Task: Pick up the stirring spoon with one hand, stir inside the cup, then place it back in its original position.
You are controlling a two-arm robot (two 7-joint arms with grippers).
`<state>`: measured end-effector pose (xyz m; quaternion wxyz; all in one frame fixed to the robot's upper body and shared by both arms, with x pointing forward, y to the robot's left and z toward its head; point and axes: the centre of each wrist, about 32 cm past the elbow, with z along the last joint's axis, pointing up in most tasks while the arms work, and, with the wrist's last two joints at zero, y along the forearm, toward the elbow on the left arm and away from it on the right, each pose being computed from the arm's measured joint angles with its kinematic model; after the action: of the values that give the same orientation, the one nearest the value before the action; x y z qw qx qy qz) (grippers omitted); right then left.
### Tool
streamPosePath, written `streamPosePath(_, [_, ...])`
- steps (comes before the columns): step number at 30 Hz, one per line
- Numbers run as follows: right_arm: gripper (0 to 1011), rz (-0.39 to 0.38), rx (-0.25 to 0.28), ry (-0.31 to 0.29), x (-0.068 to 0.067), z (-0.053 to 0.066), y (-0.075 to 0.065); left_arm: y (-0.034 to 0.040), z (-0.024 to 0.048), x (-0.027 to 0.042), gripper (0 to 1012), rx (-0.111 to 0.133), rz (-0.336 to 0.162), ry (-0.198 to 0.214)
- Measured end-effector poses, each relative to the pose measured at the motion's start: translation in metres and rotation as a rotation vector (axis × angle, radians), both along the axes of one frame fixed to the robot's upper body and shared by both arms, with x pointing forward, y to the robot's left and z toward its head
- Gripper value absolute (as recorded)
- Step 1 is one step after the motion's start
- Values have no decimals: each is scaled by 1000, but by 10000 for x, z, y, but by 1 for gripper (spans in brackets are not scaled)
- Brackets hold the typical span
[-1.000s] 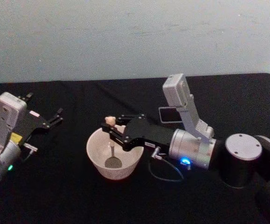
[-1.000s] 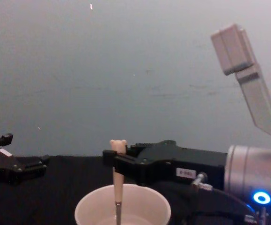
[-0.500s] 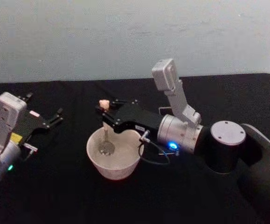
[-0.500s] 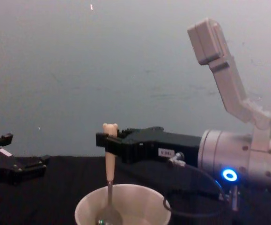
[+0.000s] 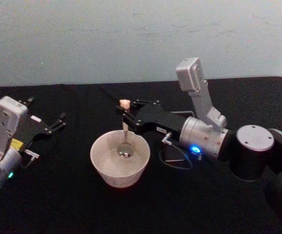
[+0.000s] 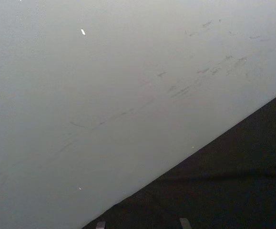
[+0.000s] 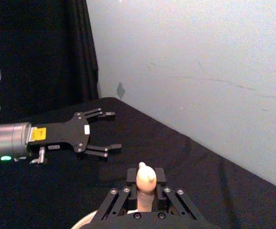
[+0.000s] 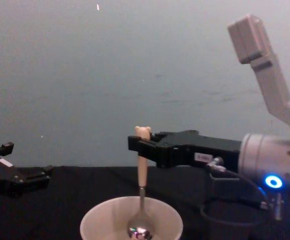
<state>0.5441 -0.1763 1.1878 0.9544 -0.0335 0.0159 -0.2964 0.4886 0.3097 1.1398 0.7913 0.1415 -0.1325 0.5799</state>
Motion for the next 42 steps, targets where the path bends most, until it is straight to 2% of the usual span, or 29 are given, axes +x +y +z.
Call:
streamPosePath(9, [216, 37, -9, 7, -150, 7, -123, 0, 0, 0, 1001, 0, 0, 0])
streamPosePath(13, [216, 70, -12, 18, -227, -17, -104, 0, 0, 0, 1001, 0, 0, 0])
streamPosePath(21, [216, 114, -17, 36, -298, -67, -10, 0, 0, 0, 1001, 0, 0, 0])
streamPosePath(34, [216, 96, -10, 29, -166, -108, 160, 0, 0, 0, 1001, 0, 0, 0])
streamPosePath(42, [216, 45, -25, 12, -57, -122, 158, 0, 0, 0, 1001, 0, 0, 0])
